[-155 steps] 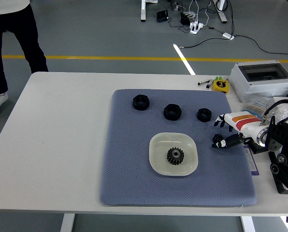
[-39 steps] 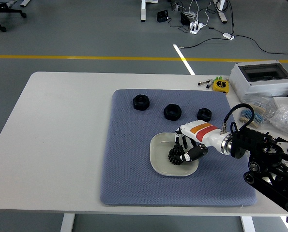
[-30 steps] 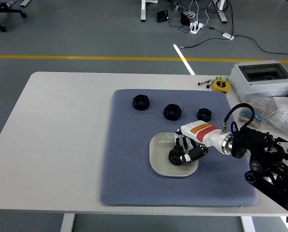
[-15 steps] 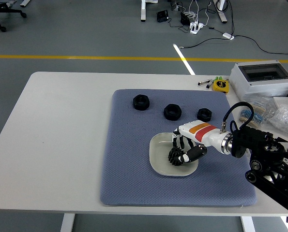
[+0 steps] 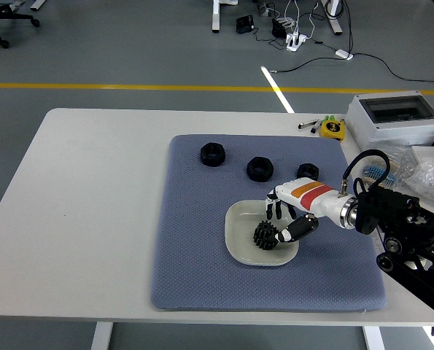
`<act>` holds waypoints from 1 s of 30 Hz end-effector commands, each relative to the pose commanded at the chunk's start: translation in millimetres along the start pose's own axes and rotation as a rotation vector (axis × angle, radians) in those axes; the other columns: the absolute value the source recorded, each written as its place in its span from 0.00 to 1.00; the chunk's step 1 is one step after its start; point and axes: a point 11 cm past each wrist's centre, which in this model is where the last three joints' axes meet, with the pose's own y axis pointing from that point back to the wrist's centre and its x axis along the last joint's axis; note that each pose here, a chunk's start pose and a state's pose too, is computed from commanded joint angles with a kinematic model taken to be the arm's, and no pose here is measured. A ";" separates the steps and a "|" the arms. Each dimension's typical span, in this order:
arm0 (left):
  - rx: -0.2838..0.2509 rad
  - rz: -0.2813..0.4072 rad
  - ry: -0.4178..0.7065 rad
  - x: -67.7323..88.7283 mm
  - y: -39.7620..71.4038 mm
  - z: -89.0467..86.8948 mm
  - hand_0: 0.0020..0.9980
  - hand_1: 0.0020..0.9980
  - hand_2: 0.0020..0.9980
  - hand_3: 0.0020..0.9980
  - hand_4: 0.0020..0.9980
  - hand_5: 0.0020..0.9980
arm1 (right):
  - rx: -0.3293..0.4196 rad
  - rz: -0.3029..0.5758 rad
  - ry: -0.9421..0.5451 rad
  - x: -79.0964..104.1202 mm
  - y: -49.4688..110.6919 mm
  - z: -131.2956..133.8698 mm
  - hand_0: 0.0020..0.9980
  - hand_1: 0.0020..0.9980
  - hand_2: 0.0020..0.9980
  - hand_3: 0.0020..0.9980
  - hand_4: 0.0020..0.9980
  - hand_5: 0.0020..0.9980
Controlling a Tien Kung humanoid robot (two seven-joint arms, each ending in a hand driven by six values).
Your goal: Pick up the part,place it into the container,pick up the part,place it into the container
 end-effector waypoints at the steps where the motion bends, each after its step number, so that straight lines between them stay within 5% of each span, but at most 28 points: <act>1: 0.000 0.000 -0.001 -0.1 0.0 -0.3 0.71 0.63 0.68 0.58 0.68 0.63 | -0.006 -0.007 0.007 1.8 1.5 1.3 0.08 0.33 0.48 0.53 0.96 0.36; 2: 0.001 0.000 -0.001 -0.2 0.0 -0.4 0.71 0.64 0.68 0.58 0.68 0.63 | -0.012 -0.013 0.011 3.8 3.1 2.8 0.11 0.34 0.50 0.57 1.00 0.43; 10: 0.001 -0.002 -0.003 -0.8 0.0 -0.7 0.71 0.64 0.68 0.58 0.68 0.63 | -0.085 0.073 -0.030 29.4 23.4 26.0 0.15 0.36 0.53 0.60 1.00 0.43; 13: 0.001 -0.002 -0.004 -0.9 0.0 -0.9 0.71 0.64 0.68 0.58 0.68 0.63 | -0.094 0.194 -0.153 37.9 33.5 35.8 0.15 0.36 0.53 0.60 1.00 0.43; 14: 0.000 -0.002 -0.004 -1.0 0.1 -0.6 0.71 0.64 0.68 0.58 0.68 0.64 | -0.092 0.238 -0.200 39.8 37.1 38.4 0.33 0.54 0.70 0.74 1.00 0.55; 19: -0.007 -0.001 -0.004 -0.7 0.2 2.5 0.71 0.64 0.68 0.58 0.68 0.64 | -0.041 0.483 -0.442 48.8 59.2 42.4 0.33 0.54 0.70 0.74 1.00 0.55; 20: -0.009 -0.001 -0.003 -0.7 0.2 3.2 0.71 0.64 0.68 0.58 0.68 0.63 | -0.028 0.528 -0.486 49.7 64.2 42.6 0.53 0.66 0.78 0.79 1.00 0.67; 25: -0.017 -0.002 0.000 -1.8 0.5 6.8 0.71 0.64 0.68 0.58 0.68 0.63 | 0.019 0.725 -0.732 46.6 86.6 49.1 0.53 0.66 0.78 0.79 1.00 0.67; 26: -0.020 -0.003 0.000 -2.0 0.6 7.8 0.71 0.64 0.68 0.58 0.68 0.63 | 0.029 0.750 -0.778 44.9 89.8 50.6 0.65 0.73 0.81 0.84 1.00 0.74; 30: -0.026 -0.006 0.000 -3.3 1.0 11.4 0.71 0.64 0.68 0.58 0.68 0.63 | 0.090 0.832 -0.976 36.1 99.6 55.5 0.65 0.73 0.81 0.84 1.00 0.74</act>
